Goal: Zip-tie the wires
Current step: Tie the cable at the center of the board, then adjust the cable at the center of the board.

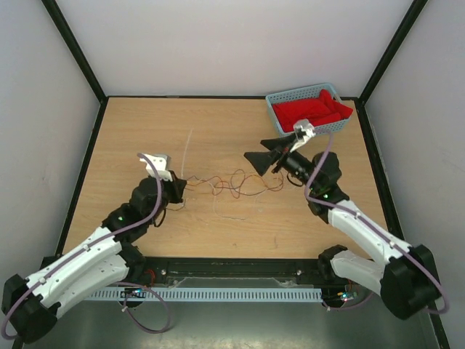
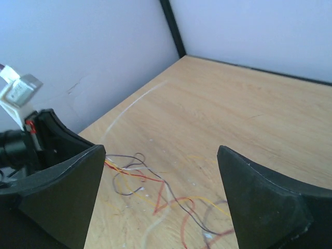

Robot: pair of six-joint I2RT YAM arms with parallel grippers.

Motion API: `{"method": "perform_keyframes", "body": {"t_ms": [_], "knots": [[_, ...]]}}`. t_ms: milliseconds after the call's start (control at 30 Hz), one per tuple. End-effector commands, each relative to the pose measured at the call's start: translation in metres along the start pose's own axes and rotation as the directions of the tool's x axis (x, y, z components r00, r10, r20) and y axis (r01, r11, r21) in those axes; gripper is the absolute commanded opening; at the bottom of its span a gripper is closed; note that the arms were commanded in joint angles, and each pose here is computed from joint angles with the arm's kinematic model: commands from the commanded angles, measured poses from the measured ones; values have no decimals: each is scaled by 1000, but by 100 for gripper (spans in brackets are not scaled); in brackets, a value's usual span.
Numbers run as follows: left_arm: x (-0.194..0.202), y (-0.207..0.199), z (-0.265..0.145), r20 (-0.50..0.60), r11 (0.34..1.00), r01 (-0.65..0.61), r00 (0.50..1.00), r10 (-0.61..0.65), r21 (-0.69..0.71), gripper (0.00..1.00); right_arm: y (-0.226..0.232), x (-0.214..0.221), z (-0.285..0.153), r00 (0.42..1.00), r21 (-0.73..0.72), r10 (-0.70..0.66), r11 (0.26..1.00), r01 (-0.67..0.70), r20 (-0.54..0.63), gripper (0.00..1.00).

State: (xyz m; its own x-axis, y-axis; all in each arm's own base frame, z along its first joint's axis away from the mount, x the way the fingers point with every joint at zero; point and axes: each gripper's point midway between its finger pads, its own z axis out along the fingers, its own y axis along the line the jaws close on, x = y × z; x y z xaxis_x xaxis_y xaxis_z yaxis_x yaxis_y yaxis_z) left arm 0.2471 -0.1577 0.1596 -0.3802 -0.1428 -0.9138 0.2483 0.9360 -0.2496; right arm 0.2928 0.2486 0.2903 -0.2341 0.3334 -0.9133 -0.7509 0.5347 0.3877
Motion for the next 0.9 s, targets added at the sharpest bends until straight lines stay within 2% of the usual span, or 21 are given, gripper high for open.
{"method": "perform_keyframes", "body": {"t_ms": [0, 133, 333, 433, 567, 867], "knots": [[1, 6, -20, -123, 1000, 17, 992, -16, 7, 0, -15, -6, -25, 985, 99, -115, 990, 103, 126, 99], [-9, -3, -32, -191, 997, 5, 982, 10, 78, 0, 9, 26, -28, 986, -89, -158, 983, 162, 48, 100], [-13, -22, -40, -226, 979, 1, 973, 46, 203, 0, 52, 60, -20, 980, -417, -184, 898, 138, -72, 68], [-9, -27, -41, -244, 969, -17, 967, 79, 247, 0, 81, 76, -16, 965, -542, -246, 824, 163, -84, 61], [-8, -31, -43, -257, 961, -21, 962, 94, 274, 0, 99, 100, -6, 923, -569, -379, 774, 278, -64, 57], [-7, -30, -45, -250, 960, -33, 963, 106, 279, 0, 105, 118, 26, 890, -615, -456, 702, 359, -1, 48]]}}
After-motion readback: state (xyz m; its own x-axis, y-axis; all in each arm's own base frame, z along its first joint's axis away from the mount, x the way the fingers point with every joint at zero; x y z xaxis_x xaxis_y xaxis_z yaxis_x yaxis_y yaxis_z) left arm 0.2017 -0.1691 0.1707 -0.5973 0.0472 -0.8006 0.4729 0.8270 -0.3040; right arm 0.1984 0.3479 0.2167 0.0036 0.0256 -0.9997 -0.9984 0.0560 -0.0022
